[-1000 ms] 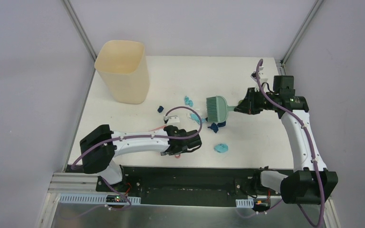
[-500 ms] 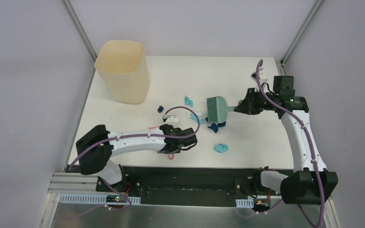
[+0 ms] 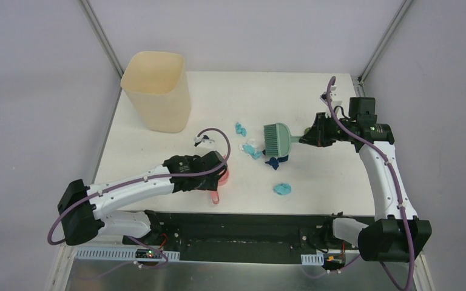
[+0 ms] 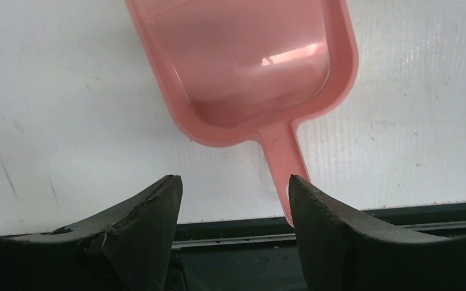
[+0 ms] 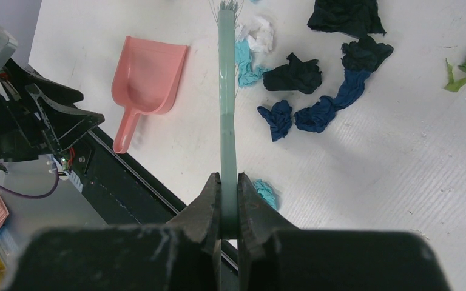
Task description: Sweep away the paper scraps from the table
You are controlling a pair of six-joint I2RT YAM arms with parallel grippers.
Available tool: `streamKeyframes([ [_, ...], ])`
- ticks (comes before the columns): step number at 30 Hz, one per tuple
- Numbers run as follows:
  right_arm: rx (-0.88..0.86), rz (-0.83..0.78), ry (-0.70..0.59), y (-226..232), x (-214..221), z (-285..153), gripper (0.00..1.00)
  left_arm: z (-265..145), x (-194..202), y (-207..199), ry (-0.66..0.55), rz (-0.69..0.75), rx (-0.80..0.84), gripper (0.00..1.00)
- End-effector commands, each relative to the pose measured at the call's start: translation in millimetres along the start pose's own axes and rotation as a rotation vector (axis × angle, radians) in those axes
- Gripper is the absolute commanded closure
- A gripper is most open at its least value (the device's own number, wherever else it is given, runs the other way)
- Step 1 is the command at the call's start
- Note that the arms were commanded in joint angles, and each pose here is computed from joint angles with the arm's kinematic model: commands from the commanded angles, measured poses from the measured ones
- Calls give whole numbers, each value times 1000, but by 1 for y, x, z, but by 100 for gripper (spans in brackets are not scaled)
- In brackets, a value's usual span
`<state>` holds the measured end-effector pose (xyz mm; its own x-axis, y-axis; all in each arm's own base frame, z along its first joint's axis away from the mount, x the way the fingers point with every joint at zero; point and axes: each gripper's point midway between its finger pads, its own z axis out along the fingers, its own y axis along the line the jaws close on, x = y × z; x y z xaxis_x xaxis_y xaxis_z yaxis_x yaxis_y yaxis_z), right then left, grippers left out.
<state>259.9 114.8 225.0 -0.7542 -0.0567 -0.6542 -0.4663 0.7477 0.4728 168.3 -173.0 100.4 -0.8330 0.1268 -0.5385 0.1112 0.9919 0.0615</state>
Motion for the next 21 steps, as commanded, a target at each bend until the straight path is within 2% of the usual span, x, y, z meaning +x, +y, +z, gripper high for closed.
streamKeyframes([
  [1, -13, -43, -43, 5, -9, -4, 100, -6, 10, -33, -1, -78, 166, 34],
  [11, -61, -53, -40, 13, -7, -5, 100, 29, 39, -52, 105, -48, 53, 39],
  [18, -59, -49, -28, 10, -2, -2, 100, 25, 47, -56, 154, -72, 68, 50],
  [21, -66, -47, -29, 11, -3, -1, 100, 24, 49, -53, 159, -49, 66, 59],
])
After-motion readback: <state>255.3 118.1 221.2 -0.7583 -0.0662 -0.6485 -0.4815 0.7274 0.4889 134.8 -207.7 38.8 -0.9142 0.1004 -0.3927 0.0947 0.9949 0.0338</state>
